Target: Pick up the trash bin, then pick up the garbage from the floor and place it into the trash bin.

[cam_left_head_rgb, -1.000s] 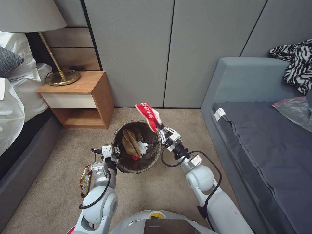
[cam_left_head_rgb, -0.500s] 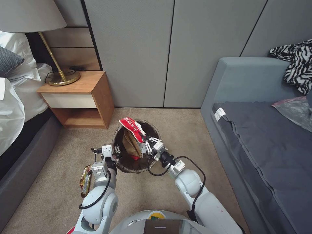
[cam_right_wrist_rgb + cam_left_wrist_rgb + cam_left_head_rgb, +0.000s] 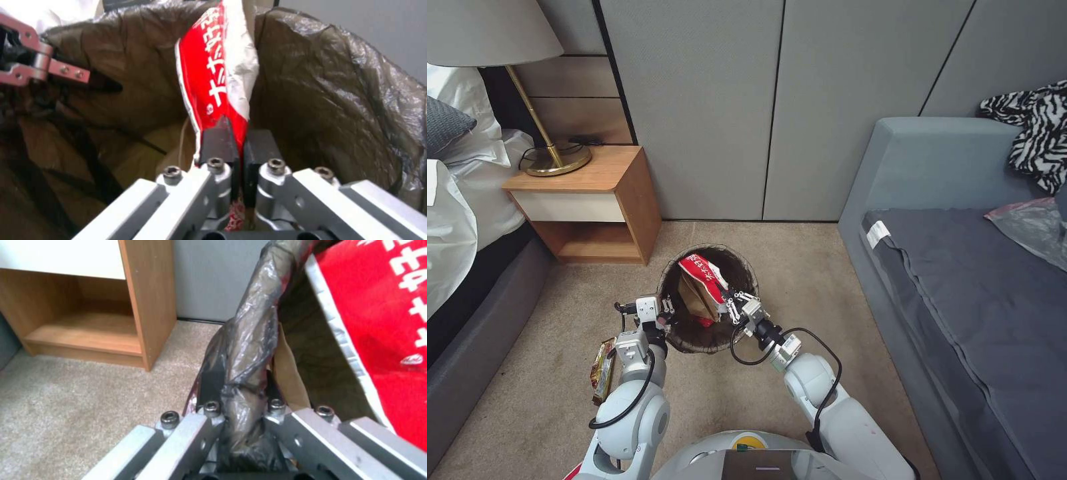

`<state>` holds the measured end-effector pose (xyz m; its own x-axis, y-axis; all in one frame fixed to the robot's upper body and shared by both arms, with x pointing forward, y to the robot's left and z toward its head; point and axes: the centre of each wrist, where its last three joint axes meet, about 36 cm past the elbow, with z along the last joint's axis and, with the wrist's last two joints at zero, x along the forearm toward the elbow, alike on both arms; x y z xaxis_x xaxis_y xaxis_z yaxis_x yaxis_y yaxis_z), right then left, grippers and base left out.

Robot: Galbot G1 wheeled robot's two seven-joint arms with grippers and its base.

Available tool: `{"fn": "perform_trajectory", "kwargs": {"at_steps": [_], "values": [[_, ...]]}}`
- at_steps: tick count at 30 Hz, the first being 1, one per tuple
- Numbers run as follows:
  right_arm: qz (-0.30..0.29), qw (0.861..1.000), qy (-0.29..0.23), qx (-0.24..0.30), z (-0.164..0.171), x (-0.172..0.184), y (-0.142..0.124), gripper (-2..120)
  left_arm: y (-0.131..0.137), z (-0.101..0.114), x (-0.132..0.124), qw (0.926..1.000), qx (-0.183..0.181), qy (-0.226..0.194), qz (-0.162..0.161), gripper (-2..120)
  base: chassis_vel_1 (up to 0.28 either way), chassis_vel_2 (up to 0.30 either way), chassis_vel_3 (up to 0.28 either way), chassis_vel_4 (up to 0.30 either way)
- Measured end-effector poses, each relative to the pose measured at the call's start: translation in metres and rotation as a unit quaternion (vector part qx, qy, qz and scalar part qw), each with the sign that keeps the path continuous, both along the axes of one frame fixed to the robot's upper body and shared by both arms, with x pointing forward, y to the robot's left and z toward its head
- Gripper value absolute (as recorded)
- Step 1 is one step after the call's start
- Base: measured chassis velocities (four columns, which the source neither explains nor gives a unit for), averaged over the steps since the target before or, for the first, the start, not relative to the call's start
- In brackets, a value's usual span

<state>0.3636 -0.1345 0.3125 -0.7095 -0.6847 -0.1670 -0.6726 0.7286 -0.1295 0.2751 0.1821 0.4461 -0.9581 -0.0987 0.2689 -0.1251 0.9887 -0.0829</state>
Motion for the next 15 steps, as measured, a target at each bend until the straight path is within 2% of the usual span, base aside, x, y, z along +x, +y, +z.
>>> {"fn": "perform_trajectory", "kwargs": {"at_steps": [4,5,6,8,10,11,14,15], "values": [[-0.001,1.0,0.002,-0.002,-0.0018,-0.0001,0.0004,19,0.0006,0.0,0.0001,1.0,0.001,0.0,0.001,2,0.0,0.0,0.0,0.0],[-0.001,1.0,0.002,-0.002,-0.0018,-0.0001,0.0004,19,0.0006,0.0,0.0001,1.0,0.001,0.0,0.001,2,0.0,0.0,0.0,0.0],[-0.001,1.0,0.002,-0.002,-0.0022,-0.0004,0.0006,28,0.0003,0.0,0.0,1.0,0.0,0.0,0.001,2,0.0,0.0,0.0,0.0],[-0.001,1.0,0.002,-0.002,-0.0025,-0.0008,0.0006,31,0.0002,0.0,0.0,1.0,0.0,0.0,0.0,2,0.0,0.0,0.0,0.0],[-0.001,1.0,0.002,-0.002,-0.003,-0.0014,0.0001,41,0.0,-0.0004,0.0001,1.0,0.0,0.0,0.0,2,0.0,0.0,0.0,0.0],[-0.001,1.0,0.002,-0.002,-0.003,-0.0014,0.0001,41,0.0,-0.0004,0.0001,1.0,0.0,0.0,0.0,2,0.0,0.0,0.0,0.0],[-0.002,1.0,0.001,-0.003,-0.0023,-0.0024,-0.0014,57,0.0,-0.0004,0.0007,1.0,0.0,0.0,0.0,2,0.0,0.0,0.0,0.0],[-0.002,1.0,0.001,-0.003,-0.0023,-0.0024,-0.0014,57,0.0,-0.0004,0.0007,1.0,0.0,0.0,0.0,2,0.0,0.0,0.0,0.0]]}}
